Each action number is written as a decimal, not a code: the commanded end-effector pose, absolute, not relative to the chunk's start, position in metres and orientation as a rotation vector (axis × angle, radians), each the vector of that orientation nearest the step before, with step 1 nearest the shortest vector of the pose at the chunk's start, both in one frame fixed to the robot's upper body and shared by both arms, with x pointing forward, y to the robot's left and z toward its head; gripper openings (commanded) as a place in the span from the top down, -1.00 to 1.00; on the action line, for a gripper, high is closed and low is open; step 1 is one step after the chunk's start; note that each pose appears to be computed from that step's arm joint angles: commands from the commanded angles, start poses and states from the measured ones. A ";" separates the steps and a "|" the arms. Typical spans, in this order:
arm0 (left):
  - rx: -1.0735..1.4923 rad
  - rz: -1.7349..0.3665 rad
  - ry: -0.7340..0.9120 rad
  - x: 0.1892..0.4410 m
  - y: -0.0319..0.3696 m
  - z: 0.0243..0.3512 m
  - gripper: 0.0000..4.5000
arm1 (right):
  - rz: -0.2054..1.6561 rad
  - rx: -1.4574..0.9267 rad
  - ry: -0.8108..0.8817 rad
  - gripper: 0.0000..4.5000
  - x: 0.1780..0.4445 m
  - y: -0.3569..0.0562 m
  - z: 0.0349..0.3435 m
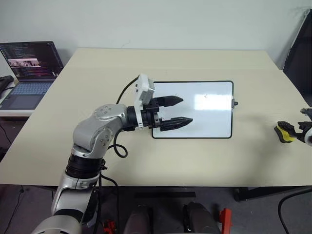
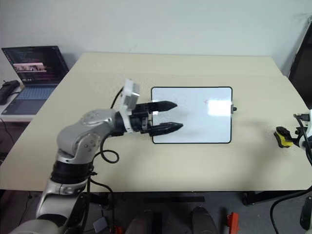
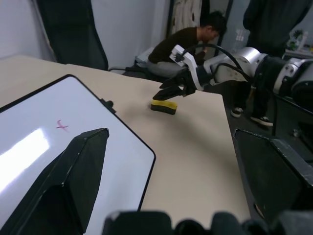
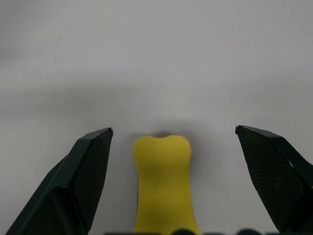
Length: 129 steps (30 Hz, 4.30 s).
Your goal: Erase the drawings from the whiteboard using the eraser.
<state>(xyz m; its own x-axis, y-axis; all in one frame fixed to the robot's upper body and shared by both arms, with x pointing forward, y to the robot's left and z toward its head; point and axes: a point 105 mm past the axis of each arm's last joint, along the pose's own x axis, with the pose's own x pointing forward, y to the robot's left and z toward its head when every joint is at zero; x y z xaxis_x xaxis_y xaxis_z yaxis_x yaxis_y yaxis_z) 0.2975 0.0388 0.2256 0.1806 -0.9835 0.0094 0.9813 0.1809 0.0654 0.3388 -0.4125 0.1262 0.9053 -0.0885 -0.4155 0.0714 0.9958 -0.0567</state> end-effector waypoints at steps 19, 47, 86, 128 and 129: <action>0.131 -1.387 -0.144 0.302 0.027 0.216 -1.00 | -0.086 -0.071 0.502 -0.72 0.335 -0.422 0.121; 0.247 -1.116 -0.079 0.316 0.135 0.198 -1.00 | 0.665 -0.611 -0.085 0.44 0.335 -0.173 0.297; 0.317 -0.980 0.061 0.309 0.177 0.166 -1.00 | 0.996 -1.057 0.311 0.45 0.366 -0.053 0.044; 0.329 -0.965 -0.003 0.329 0.186 0.210 -1.00 | 0.641 -0.544 0.229 0.45 0.317 -0.268 0.208; 0.329 -0.964 -0.003 0.329 0.186 0.210 -1.00 | 0.638 -0.544 0.225 0.45 0.317 -0.268 0.209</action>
<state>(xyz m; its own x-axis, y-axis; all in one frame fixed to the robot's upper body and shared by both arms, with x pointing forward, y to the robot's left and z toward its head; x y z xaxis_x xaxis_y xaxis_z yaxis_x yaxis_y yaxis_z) 0.3298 0.1889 0.1977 0.5748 -0.7997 -0.1735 0.8127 0.5331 0.2353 0.3168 -0.2658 0.1899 0.7576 0.5102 -0.4070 -0.6459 0.6760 -0.3548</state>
